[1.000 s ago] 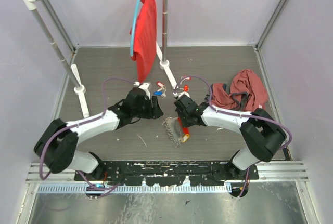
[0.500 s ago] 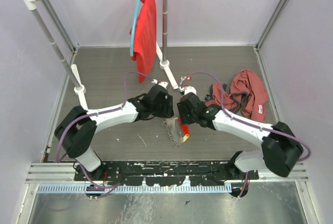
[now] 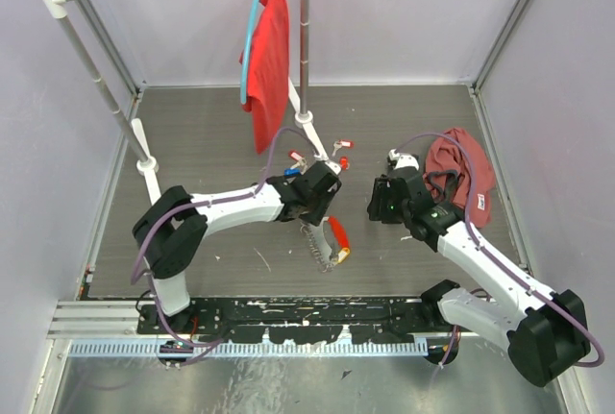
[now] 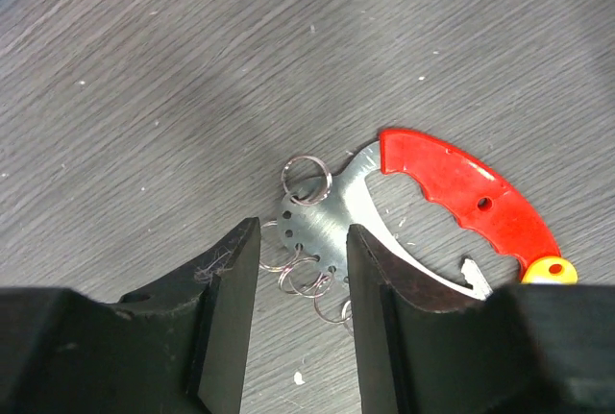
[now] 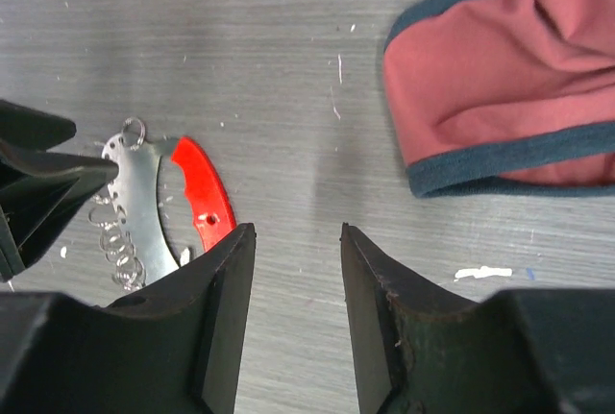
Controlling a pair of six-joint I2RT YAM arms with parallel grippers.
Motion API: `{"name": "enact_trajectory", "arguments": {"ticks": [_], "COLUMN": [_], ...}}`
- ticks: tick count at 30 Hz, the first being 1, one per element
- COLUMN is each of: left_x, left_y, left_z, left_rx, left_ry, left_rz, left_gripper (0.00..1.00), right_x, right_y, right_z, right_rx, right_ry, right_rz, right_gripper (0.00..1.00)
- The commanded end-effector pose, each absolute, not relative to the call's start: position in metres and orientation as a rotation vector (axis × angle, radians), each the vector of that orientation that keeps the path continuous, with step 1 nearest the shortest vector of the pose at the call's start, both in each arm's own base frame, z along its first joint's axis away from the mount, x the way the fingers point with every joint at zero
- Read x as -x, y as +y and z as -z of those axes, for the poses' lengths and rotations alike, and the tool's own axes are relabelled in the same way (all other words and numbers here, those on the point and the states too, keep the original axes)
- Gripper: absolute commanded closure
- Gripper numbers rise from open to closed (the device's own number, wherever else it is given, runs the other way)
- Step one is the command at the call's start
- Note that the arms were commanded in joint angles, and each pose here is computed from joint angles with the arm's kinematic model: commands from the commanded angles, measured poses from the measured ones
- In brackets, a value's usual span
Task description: Put the keys on the keyring
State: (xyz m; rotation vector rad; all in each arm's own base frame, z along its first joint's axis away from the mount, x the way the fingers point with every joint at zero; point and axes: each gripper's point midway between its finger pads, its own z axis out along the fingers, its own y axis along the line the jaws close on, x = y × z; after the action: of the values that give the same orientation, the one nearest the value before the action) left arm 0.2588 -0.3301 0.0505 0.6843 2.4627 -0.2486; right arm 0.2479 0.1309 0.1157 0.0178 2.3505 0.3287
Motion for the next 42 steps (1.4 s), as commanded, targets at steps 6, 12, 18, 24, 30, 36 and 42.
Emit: {"name": "enact_trajectory", "arguments": {"ticks": [6, 12, 18, 24, 30, 36, 42], "left_x": [-0.256, -0.259, -0.262, -0.264, -0.267, -0.269, -0.271], "left_y": [-0.344, -0.342, -0.344, -0.343, -0.344, -0.345, -0.345], "left_z": [-0.046, -0.038, -0.033, -0.030, -0.030, -0.027, -0.026], "left_rx": [-0.874, -0.914, -0.937, -0.950, -0.956, -0.965, -0.965], "left_ry": [2.426, 2.425, 2.420, 2.411, 2.398, 2.391, 2.387], "left_rz": [0.177, 0.128, 0.111, 0.091, 0.083, 0.076, 0.063], "left_gripper": [0.53, 0.54, 0.57, 0.61, 0.63, 0.68, 0.81], "right_x": [-0.241, -0.240, -0.239, -0.237, -0.237, -0.237, -0.237], "right_y": [0.137, 0.139, 0.140, 0.142, 0.143, 0.144, 0.144], "right_z": [-0.115, -0.115, -0.115, -0.114, -0.114, -0.115, -0.116], "right_rx": [0.024, 0.035, 0.042, 0.052, 0.058, 0.064, 0.071], "right_ry": [2.371, 2.376, 2.380, 2.386, 2.387, 2.387, 2.388], "right_rz": [-0.402, -0.408, -0.420, -0.435, -0.441, -0.443, -0.445], "right_gripper": [0.54, 0.55, 0.56, 0.56, 0.56, 0.57, 0.56]}}
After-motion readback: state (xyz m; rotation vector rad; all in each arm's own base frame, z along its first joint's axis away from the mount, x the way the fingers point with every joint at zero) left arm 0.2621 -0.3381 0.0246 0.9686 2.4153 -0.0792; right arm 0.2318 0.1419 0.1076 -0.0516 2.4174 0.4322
